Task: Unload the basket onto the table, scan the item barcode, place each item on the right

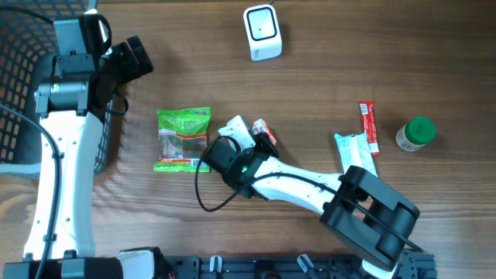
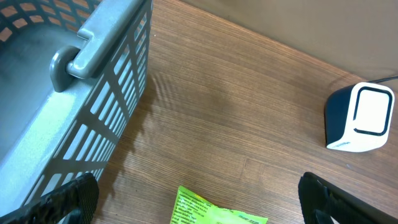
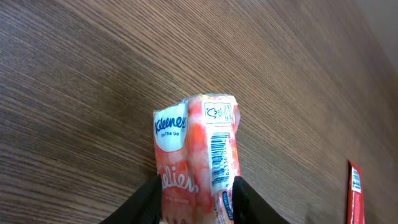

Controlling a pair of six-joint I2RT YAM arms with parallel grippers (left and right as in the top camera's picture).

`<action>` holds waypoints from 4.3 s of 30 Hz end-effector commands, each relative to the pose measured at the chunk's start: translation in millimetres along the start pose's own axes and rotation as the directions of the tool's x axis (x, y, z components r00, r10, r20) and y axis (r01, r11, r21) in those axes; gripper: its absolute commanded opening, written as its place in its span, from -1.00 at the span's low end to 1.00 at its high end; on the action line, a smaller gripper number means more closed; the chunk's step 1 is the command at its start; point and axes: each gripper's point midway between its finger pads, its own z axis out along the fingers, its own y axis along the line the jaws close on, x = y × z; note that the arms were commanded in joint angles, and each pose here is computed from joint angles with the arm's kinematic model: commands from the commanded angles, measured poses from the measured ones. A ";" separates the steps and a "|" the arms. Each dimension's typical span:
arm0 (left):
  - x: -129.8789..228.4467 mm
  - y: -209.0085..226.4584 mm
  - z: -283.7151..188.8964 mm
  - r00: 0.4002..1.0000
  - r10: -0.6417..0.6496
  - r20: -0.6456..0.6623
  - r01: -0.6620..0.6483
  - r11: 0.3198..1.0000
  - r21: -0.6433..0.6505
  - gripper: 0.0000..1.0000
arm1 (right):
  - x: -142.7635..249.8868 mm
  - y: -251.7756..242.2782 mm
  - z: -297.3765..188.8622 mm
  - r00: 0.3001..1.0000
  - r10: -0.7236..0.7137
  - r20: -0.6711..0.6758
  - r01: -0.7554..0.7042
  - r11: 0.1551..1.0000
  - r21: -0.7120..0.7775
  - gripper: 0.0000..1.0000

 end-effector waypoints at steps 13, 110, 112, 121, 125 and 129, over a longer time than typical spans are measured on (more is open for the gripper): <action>-5.4 0.7 -4.6 1.000 0.005 0.019 -0.005 1.000 0.000 1.00 | -12.1 -16.0 -16.8 0.967 0.114 -0.227 -0.236 0.728 -0.643 0.47; -5.3 0.6 -4.6 1.000 0.005 0.019 -0.005 1.000 0.001 1.00 | -7.9 -11.7 -2.1 0.877 0.292 -0.381 -0.479 0.470 -0.741 0.26; -5.3 0.6 -4.6 1.000 0.005 0.019 -0.005 1.000 0.001 1.00 | -11.4 -13.1 -0.4 0.874 0.309 -0.376 -0.484 0.471 -0.738 0.35; -5.4 0.7 -4.6 1.000 0.005 0.019 -0.005 1.000 0.000 1.00 | -19.0 3.4 -5.9 0.914 0.281 -0.292 -0.401 0.538 -0.741 -0.10; -5.2 0.6 -4.6 1.000 0.005 0.018 -0.005 1.000 0.001 1.00 | -16.9 8.4 -7.1 0.915 0.279 -0.291 -0.400 0.535 -0.745 -0.12; -5.3 0.6 -4.6 1.000 0.005 0.019 -0.005 1.000 0.001 1.00 | -13.6 11.5 -3.7 0.910 0.296 -0.292 -0.410 0.528 -0.743 -0.12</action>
